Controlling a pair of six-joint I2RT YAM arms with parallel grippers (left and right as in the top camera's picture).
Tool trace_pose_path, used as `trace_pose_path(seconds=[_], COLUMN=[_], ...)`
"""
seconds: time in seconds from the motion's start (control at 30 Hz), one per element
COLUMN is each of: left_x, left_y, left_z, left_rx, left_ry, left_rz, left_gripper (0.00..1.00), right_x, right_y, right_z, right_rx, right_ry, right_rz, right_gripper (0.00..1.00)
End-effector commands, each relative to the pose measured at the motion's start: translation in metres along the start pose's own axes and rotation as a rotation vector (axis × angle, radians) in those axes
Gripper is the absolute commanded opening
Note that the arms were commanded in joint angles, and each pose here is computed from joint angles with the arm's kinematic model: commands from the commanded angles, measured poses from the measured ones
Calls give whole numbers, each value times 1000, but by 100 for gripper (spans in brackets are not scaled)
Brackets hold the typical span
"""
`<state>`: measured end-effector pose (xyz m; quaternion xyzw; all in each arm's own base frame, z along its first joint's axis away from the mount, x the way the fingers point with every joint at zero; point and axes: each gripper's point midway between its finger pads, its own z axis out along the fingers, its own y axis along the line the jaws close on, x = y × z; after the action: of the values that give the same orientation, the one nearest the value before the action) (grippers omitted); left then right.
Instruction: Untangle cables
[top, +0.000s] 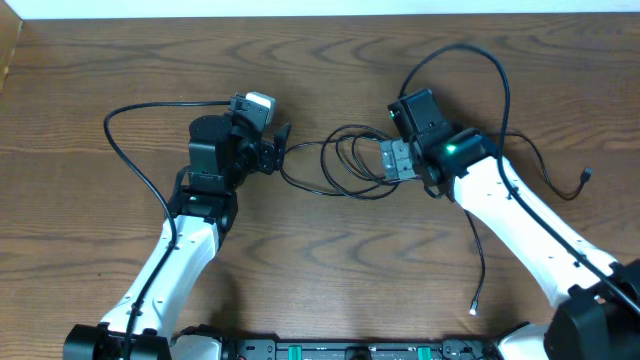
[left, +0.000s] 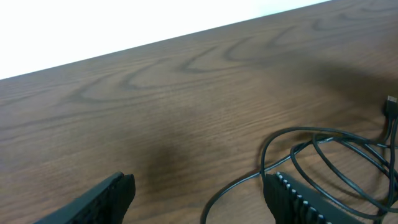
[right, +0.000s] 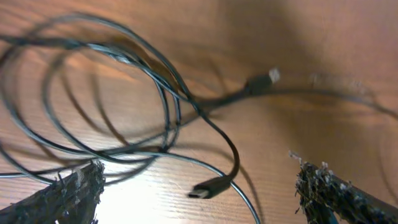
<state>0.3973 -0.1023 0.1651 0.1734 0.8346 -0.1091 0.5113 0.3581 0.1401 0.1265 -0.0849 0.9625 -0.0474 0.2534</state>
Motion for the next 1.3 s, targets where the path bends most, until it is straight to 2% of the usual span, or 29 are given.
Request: trace_pose_path(seconds=[0.0, 0.3, 0.67, 0.9, 1.17, 1.2, 1.27], left_x=[-2, 10, 11, 11, 11, 11, 11], left_y=[2, 1, 0, 0, 0, 0, 0], left_z=[2, 1, 1, 1, 1, 1, 1], left_rx=[-8, -3, 1, 2, 1, 1, 1], left_ry=[6, 52, 55, 56, 56, 56, 56], left_rz=[7, -7, -11, -11, -11, -11, -11], left_gripper=[71, 71, 71, 71, 71, 71, 72], right_x=[11, 26, 20, 34, 62, 64, 67], right_y=[-1, 30, 92, 100, 102, 103, 103], right_z=[10, 37, 28, 35, 68, 71, 74], right_rx=[-14, -157, -433, -436, -415, -414, -411], right_ry=[39, 49, -18, 26, 146, 153, 163], right_rz=[24, 18, -230, -262, -272, -273, -274], right_gripper=[96, 91, 85, 85, 84, 84, 77])
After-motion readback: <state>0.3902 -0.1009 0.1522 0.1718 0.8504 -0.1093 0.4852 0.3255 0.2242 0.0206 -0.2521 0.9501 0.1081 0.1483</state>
